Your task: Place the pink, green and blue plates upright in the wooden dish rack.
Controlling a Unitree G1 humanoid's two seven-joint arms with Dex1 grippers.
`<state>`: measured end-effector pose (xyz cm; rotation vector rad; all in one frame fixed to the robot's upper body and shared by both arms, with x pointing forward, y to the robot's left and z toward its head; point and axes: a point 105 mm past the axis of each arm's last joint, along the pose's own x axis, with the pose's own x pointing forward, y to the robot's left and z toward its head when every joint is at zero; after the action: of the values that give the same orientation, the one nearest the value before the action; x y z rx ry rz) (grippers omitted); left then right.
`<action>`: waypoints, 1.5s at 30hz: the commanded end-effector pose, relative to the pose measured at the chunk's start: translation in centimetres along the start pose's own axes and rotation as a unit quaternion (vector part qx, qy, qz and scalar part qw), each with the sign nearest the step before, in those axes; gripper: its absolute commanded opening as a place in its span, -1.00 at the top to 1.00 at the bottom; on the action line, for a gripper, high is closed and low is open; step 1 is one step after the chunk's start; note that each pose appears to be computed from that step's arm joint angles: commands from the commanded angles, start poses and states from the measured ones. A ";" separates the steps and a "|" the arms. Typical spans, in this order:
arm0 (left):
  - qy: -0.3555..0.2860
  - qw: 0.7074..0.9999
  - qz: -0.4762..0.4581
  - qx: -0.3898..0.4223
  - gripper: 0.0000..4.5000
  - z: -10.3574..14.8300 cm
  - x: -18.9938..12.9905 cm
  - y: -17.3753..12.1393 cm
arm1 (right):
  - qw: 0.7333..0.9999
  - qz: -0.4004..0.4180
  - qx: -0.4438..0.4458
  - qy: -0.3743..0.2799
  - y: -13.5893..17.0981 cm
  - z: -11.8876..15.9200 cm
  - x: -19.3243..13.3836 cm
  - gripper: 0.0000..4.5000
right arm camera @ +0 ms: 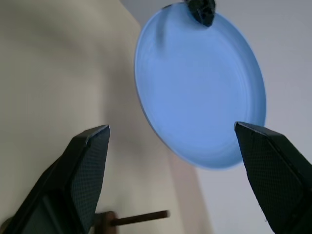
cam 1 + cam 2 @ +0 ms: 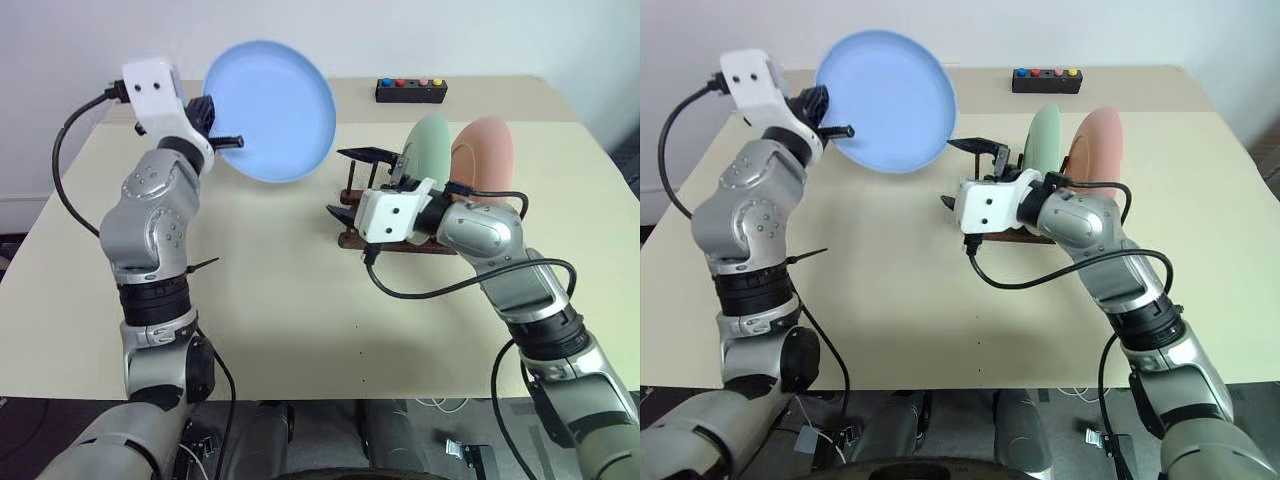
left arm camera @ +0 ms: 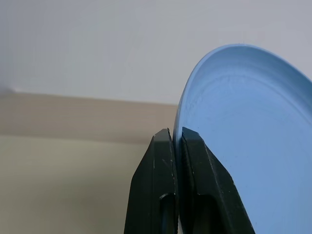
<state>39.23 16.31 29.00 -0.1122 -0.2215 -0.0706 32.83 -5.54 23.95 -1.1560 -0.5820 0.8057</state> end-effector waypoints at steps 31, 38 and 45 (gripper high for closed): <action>-0.032 0.994 -0.098 -0.033 1.00 2.6 -1.8 -6.3 | 0.998 -0.022 -0.062 0.012 0.4 -0.8 1.7 0.99; -0.124 0.981 -0.092 -0.120 0.15 6.6 -2.1 -3.3 | 0.997 -0.031 -0.070 0.013 0.0 -0.9 1.4 1.00; -0.173 0.977 -0.006 -0.127 -0.98 8.1 -1.9 2.6 | 0.995 -0.037 -0.089 0.001 -0.4 -0.5 1.3 1.00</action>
<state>36.60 18.57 34.77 -0.3732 -0.4849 -0.1298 34.45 -4.62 22.11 -1.2834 -0.6219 0.7526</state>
